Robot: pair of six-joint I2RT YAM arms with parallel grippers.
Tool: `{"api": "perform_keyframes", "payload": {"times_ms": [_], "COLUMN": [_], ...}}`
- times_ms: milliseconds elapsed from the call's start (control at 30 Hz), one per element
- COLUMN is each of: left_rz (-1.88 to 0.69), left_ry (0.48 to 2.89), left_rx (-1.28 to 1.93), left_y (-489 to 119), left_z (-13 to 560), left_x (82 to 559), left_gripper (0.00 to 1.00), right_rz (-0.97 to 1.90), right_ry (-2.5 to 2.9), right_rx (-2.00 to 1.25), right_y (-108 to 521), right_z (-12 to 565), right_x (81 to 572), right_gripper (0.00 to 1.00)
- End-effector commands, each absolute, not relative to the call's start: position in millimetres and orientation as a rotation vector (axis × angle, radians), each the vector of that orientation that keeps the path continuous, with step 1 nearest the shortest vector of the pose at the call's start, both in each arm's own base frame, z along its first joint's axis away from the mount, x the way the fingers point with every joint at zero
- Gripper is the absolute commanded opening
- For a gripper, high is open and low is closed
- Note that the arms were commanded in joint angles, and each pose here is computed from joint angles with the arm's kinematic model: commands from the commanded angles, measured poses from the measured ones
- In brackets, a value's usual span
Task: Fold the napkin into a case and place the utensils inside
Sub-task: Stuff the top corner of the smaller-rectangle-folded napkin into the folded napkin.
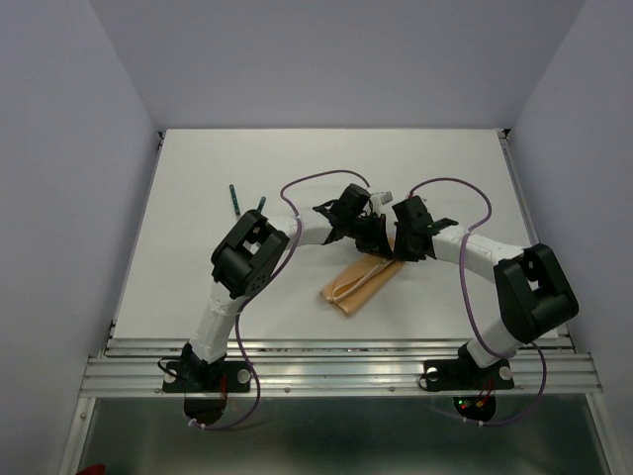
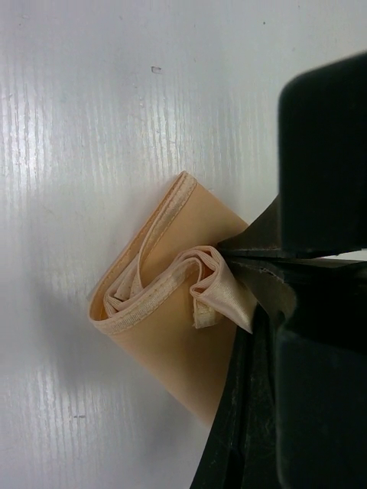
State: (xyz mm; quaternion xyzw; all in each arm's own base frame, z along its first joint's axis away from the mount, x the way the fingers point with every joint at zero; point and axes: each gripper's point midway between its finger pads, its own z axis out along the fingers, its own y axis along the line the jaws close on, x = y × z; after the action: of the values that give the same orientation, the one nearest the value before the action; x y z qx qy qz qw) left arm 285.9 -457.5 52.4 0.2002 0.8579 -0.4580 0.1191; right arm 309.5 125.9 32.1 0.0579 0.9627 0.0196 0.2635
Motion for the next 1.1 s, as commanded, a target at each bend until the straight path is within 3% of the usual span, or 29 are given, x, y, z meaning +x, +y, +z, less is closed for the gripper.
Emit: {"api": "perform_keyframes", "payload": {"times_ms": [0, 467, 500, 533, 633, 1067], "left_rz": [-1.387, -1.376, -1.375, -1.378, -1.394, -1.493], "left_ry": [2.422, 2.423, 2.423, 2.416, 2.41, 2.366], "left_rx": [0.61, 0.59, 0.584, 0.58, 0.546, 0.532], "left_y": [-460, -455, -455, -455, -455, -457], "left_z": [90, 94, 95, 97, 100, 112], "left_x": [287, 288, 290, 291, 294, 295], "left_gripper": [0.0, 0.0, 0.0, 0.0, 0.0, 0.0], "right_rz": [0.066, 0.11, 0.12, 0.121, 0.131, 0.127], "right_ry": [2.463, 2.447, 2.451, 2.462, 2.48, 2.505], "right_rx": [0.239, 0.275, 0.255, 0.222, 0.193, 0.13], "right_y": [126, 127, 129, 130, 133, 136], "right_z": [65, 64, 64, 63, 59, 52], "right_x": [335, 329, 329, 328, 327, 329], "right_gripper": [0.01, 0.01, 0.03, 0.12, 0.22, 0.23]}}
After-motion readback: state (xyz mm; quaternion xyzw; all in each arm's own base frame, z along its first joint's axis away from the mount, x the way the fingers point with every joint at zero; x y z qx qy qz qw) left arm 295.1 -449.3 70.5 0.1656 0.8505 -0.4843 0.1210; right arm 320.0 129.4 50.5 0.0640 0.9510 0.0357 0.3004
